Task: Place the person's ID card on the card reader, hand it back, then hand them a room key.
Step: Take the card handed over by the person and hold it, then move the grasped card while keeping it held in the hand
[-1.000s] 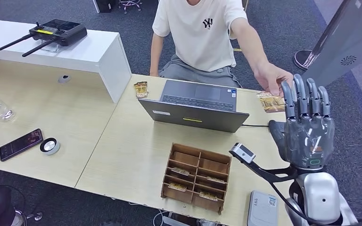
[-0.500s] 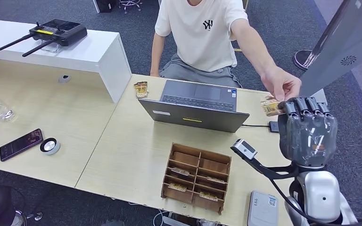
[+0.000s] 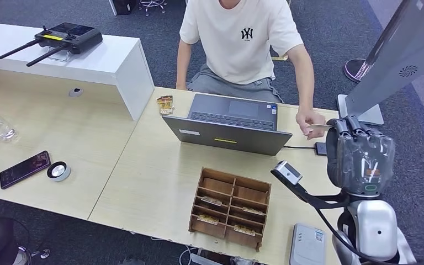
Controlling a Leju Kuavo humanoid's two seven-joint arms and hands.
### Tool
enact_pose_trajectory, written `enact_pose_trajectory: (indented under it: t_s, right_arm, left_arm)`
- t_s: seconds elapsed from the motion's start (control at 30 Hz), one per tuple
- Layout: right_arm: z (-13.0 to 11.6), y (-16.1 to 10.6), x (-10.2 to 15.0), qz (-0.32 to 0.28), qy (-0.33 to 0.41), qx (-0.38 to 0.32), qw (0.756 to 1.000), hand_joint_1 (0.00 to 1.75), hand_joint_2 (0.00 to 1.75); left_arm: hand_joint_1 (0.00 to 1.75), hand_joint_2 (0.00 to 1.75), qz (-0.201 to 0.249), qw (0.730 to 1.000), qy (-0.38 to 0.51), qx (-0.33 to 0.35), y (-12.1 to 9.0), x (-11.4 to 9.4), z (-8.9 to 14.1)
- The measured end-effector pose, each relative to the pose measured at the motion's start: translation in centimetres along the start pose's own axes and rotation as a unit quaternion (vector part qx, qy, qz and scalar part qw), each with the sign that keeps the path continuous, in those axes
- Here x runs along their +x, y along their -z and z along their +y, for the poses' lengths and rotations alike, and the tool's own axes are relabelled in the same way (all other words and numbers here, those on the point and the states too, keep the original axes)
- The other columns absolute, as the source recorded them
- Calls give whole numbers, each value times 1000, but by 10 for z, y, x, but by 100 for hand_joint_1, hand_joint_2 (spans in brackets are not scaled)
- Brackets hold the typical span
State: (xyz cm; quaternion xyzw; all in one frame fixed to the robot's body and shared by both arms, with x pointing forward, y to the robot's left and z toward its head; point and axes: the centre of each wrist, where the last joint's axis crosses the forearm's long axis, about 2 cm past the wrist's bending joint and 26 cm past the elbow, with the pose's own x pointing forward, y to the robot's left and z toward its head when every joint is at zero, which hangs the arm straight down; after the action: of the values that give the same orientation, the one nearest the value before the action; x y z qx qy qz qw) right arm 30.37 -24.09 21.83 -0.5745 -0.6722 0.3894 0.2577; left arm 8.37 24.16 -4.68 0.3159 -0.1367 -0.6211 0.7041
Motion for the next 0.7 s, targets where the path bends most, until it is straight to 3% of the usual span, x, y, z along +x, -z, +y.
enact_pose_trajectory:
  t_s: [0.1,0.37,0.7]
  right_arm:
    - [0,-2,3,11,22,7,1000,174,175]
    - [-15,-10,14,83,174,-5,981,175,175]
    - [-46,-33,15,152,353,-82,919,175,175]
  left_arm:
    - [0,0,-2,1000,7,0,-2,0,-1]
    - [0,0,-4,1000,8,3,-9,-4,-3]
    - [0,0,-1,1000,-7,-1,-17,-8,-5]
